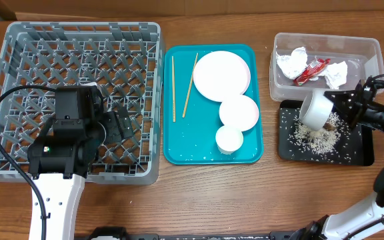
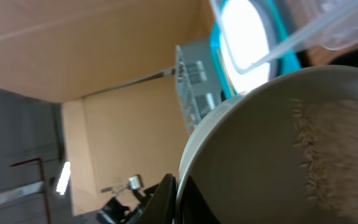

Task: Sort waste into correct bins and load items into the dishwasher
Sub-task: 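Tilt the bowl to dump rice and food chunk onto the black tray, then bring the emptied bowl back and set it on the teal tray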

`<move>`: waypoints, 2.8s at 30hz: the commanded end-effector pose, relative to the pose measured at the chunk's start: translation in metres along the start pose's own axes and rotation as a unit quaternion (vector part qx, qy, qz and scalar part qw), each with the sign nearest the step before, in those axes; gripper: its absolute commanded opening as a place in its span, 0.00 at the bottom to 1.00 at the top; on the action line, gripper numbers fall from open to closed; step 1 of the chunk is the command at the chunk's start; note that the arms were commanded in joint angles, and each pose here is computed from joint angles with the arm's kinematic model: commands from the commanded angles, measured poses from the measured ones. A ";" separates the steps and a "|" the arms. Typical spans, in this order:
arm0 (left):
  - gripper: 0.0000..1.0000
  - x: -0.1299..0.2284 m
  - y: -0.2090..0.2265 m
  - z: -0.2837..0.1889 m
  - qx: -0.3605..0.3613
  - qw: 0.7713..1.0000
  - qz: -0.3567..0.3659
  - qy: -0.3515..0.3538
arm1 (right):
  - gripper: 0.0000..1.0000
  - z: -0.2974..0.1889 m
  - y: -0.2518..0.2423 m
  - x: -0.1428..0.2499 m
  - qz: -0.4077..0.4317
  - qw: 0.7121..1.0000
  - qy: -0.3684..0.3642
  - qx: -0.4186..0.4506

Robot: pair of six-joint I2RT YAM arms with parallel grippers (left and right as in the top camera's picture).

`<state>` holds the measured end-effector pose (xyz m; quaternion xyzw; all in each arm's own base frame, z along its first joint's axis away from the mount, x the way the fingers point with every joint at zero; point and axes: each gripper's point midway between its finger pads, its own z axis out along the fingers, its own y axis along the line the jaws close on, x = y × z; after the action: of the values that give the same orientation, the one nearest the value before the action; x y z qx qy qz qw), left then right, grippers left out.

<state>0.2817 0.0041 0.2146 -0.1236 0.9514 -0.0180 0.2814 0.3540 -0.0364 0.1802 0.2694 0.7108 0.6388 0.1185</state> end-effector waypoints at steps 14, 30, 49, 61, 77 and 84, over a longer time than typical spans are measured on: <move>1.00 -0.006 -0.002 -0.005 0.006 1.000 -0.008 -0.010 | 0.04 -0.003 0.021 0.006 -0.008 0.997 -0.015 -0.073; 1.00 -0.007 -0.002 -0.005 0.006 1.000 -0.009 -0.010 | 0.04 0.000 0.005 0.010 -0.011 0.997 -0.017 -0.080; 1.00 -0.006 -0.002 -0.005 0.007 1.000 -0.008 -0.008 | 0.04 -0.010 0.007 0.004 0.034 0.994 -0.028 -0.095; 1.00 -0.005 -0.002 -0.005 0.007 1.000 -0.008 -0.007 | 0.04 -0.008 -0.001 0.010 0.020 0.997 -0.024 -0.066; 1.00 -0.007 -0.003 -0.005 0.008 1.000 -0.008 -0.010 | 0.04 0.020 0.033 0.065 -0.175 0.973 0.108 0.101; 1.00 -0.008 -0.003 -0.005 0.009 1.000 -0.008 -0.014 | 0.04 0.052 0.059 0.089 -0.239 0.940 0.170 0.172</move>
<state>0.2833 0.0035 0.2156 -0.1231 0.9504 -0.0202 0.2850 0.3245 0.0471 0.2292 0.0290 0.8354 0.5407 0.0948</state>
